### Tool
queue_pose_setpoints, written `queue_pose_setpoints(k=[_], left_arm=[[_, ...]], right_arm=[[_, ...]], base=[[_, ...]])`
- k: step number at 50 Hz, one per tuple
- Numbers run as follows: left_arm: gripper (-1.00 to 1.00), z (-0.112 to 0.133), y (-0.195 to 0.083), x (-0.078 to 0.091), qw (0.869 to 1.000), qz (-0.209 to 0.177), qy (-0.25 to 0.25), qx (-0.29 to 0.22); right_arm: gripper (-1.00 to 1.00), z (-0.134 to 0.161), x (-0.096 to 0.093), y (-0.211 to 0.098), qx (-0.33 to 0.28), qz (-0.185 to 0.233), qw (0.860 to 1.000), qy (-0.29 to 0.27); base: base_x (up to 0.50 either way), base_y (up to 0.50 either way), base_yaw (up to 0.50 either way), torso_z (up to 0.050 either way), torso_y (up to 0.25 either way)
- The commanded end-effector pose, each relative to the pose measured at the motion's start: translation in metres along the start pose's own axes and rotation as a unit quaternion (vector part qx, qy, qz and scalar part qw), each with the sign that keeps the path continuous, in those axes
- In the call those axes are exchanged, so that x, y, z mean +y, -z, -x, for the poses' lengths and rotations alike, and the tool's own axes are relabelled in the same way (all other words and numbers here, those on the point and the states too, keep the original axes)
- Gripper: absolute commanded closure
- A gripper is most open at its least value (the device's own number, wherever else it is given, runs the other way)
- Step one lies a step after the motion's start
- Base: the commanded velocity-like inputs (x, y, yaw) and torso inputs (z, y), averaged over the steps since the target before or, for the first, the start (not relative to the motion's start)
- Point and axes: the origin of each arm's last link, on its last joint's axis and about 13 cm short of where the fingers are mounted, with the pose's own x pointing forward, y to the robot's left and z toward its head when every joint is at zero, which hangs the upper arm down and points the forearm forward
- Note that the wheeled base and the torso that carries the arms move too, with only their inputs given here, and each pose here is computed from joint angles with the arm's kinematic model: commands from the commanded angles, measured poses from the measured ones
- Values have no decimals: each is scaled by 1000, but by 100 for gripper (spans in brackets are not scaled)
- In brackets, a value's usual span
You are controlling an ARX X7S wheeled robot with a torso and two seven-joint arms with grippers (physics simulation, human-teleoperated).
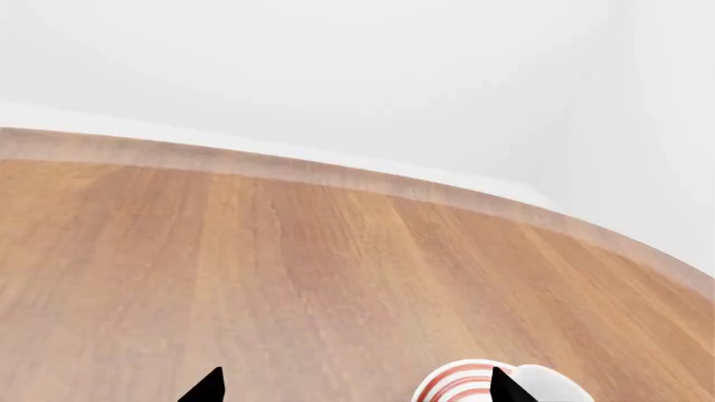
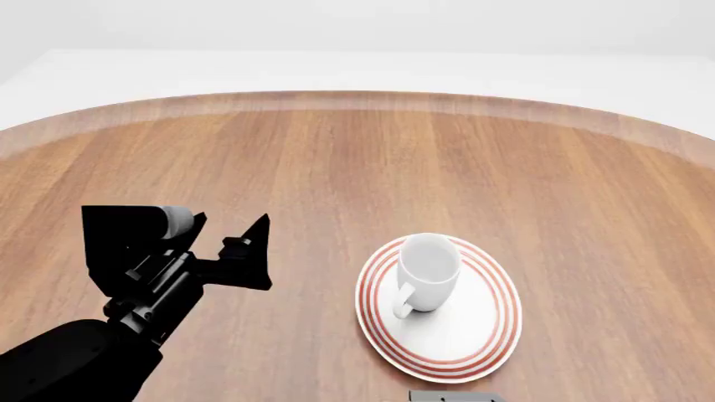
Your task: Pick up the white mug and put it on the plate, and put the chocolate pudding to the right of the plate.
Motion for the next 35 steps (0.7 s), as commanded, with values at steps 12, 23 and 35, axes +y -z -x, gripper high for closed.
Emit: queue_pose_setpoints(k=[12, 23, 35], left_arm=[[-100, -5, -2, -3, 1000, 7, 14, -16], [-100, -4, -3, -3, 1000, 7, 13, -16], [-100, 0, -11, -4, 999, 7, 11, -29]], right_arm=[[100, -3, 1, -7, -30, 5, 999, -10], [100, 8, -2, -17, -47, -4, 999, -14], [100, 56, -20, -39, -124, 7, 992, -37]], base=[[0, 0, 0, 0, 0], [0, 0, 0, 0, 0], [0, 0, 0, 0, 0]])
